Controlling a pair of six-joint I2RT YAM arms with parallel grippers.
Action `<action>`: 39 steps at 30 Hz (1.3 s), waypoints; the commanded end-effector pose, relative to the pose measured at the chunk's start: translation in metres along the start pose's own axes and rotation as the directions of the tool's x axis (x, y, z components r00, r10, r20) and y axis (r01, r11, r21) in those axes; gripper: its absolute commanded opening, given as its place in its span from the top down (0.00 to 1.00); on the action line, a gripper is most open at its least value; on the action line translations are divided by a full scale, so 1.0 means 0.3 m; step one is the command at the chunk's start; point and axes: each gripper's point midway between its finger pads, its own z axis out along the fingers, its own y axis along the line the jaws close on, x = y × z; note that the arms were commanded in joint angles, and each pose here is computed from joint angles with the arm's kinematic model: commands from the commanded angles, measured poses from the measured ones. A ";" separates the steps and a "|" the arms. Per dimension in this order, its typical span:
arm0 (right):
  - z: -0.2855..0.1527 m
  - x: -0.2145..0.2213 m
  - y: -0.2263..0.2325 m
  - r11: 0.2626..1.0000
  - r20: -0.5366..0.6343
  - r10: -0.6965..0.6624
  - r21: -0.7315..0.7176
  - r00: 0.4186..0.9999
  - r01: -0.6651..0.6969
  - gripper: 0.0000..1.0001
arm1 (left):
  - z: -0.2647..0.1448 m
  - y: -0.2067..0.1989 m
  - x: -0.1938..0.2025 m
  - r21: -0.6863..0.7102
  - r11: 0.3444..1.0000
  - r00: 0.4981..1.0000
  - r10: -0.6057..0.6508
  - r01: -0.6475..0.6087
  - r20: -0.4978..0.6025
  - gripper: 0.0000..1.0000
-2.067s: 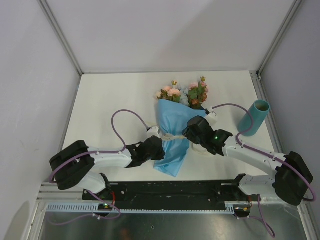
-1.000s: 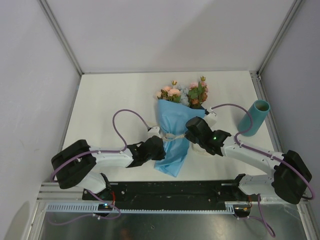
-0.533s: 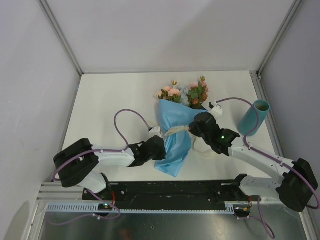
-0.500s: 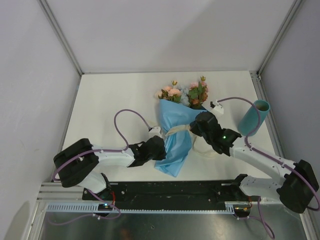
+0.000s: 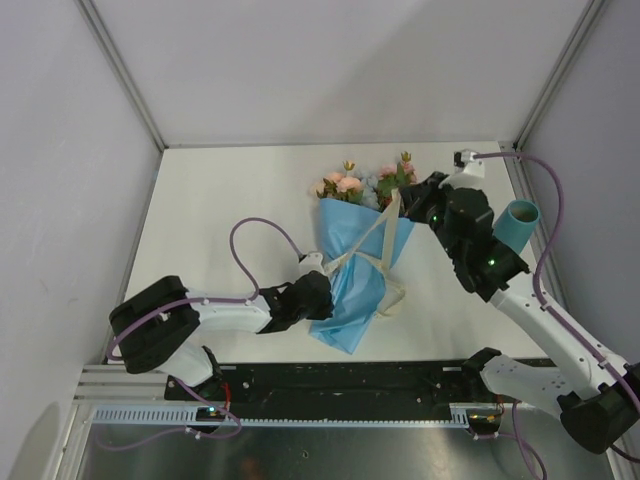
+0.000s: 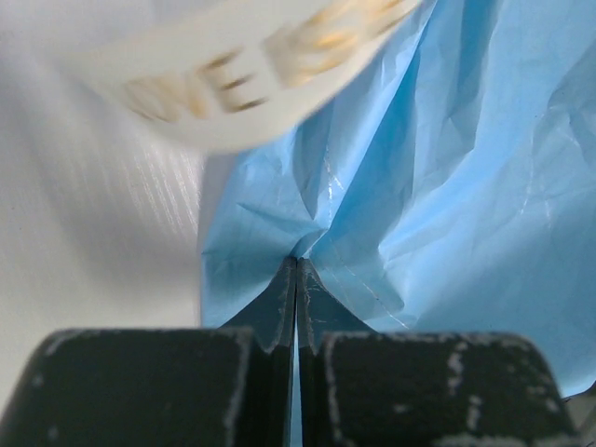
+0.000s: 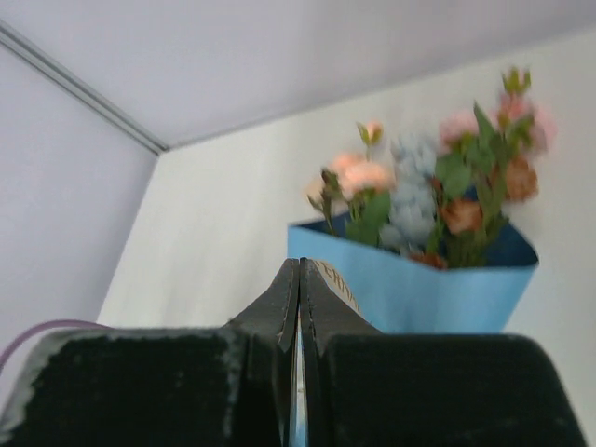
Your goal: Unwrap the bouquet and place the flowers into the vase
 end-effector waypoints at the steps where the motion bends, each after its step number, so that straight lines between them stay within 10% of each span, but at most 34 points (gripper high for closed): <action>1: -0.026 -0.297 0.162 0.969 0.253 -0.129 -0.172 0.959 0.176 1.00 | 0.008 -0.004 -0.029 -0.033 0.999 1.000 0.011 -0.010 0.027 1.00; 12: -0.169 -0.852 0.366 0.892 0.646 -0.206 -0.184 0.735 0.412 1.00 | -0.013 -0.026 -0.073 -0.021 1.000 0.998 0.008 -0.006 0.064 1.00; 18: -0.206 -0.997 0.448 0.871 0.672 -0.217 -0.194 0.708 0.452 1.00 | -0.020 -0.038 -0.082 -0.010 1.000 0.998 0.010 -0.010 0.068 1.00; 22: -0.157 -0.899 0.419 0.883 0.557 -0.221 -0.234 0.801 0.407 1.00 | -0.042 -0.063 -0.117 0.013 1.000 0.995 0.027 -0.028 0.093 0.90; 31: -0.183 -0.487 0.277 0.903 0.227 -0.154 -0.364 0.962 0.230 1.00 | -0.246 -0.184 -0.360 0.061 0.982 0.952 0.158 -0.180 0.264 0.35; 39: -0.268 -0.204 0.259 0.840 -0.039 -0.204 -0.520 0.978 0.154 1.00 | -0.492 -0.402 -0.477 0.325 0.830 0.845 0.284 -0.454 0.454 0.26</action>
